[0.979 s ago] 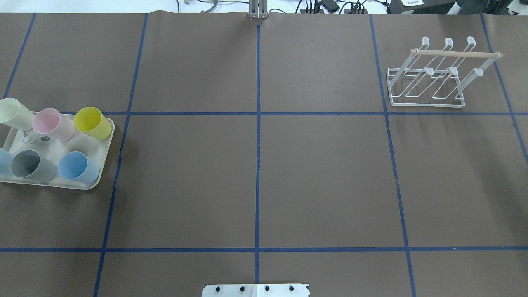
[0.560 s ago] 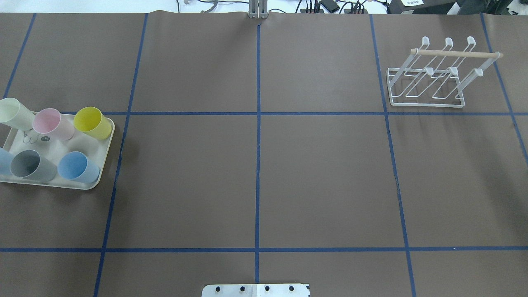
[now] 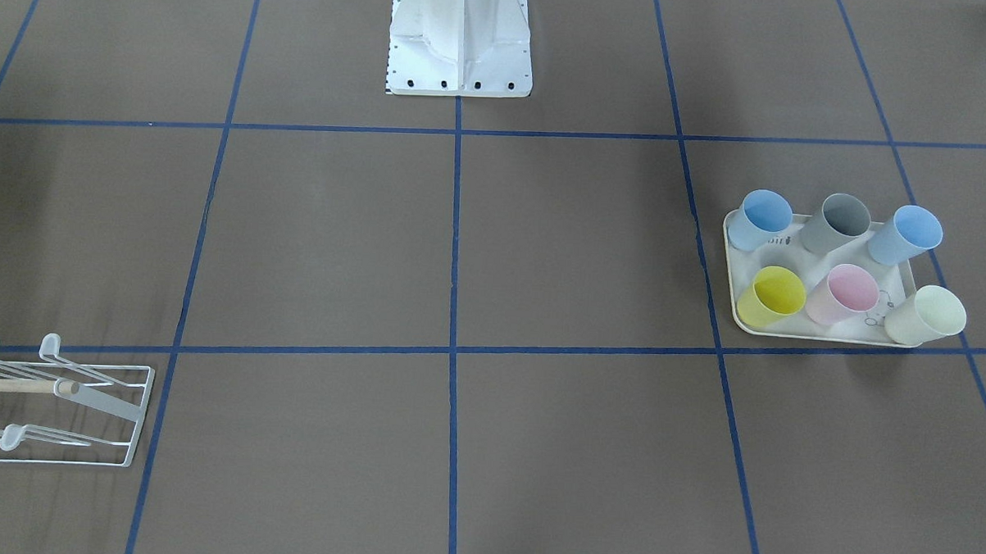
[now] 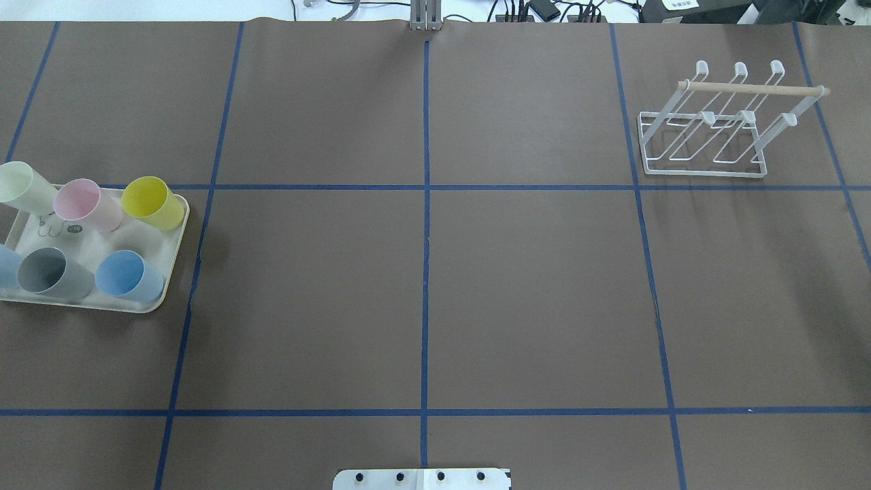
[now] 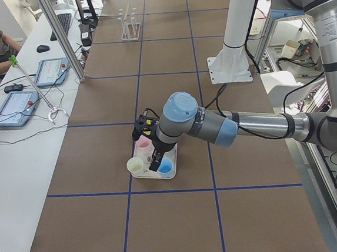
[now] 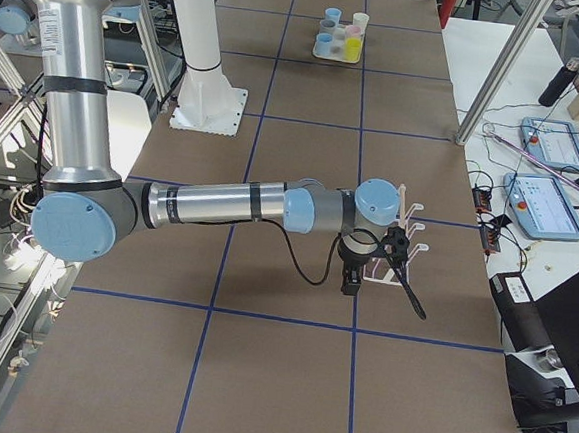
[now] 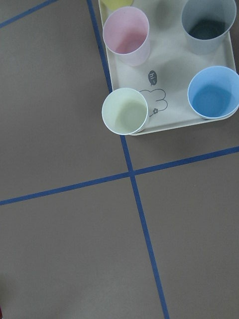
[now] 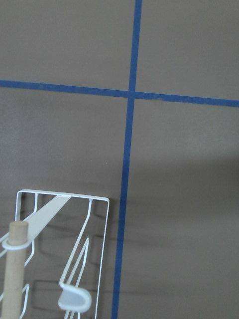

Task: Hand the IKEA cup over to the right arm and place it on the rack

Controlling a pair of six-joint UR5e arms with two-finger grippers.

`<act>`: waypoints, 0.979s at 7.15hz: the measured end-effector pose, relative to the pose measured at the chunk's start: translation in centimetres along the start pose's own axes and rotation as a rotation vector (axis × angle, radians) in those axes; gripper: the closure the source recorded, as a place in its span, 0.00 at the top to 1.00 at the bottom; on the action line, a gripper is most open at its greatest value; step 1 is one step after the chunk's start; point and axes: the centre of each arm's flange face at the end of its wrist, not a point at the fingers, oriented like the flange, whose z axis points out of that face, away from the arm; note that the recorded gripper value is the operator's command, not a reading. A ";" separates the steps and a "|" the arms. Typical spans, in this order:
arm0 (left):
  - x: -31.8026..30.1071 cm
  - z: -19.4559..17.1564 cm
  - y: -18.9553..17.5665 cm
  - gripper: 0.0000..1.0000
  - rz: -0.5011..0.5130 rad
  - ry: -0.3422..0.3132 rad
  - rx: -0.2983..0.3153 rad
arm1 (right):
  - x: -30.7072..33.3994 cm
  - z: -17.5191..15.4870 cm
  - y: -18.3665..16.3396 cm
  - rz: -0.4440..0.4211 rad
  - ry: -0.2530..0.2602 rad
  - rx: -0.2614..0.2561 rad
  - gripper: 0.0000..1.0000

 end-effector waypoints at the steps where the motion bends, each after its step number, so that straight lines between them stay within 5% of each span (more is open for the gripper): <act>1: 0.3 -0.2 -0.1 1.00 -0.002 0.001 0.008 | 0.2 0.4 0.4 -0.024 -0.023 0.022 1.00; 4: -0.1 1.3 -0.1 1.00 -0.045 0.001 -0.010 | 0.1 0.6 1.6 -0.082 -0.079 0.071 1.00; 7: -1.9 8.0 1.4 1.00 -0.054 0.017 -0.097 | -0.6 0.5 1.9 -0.073 -0.107 0.076 1.00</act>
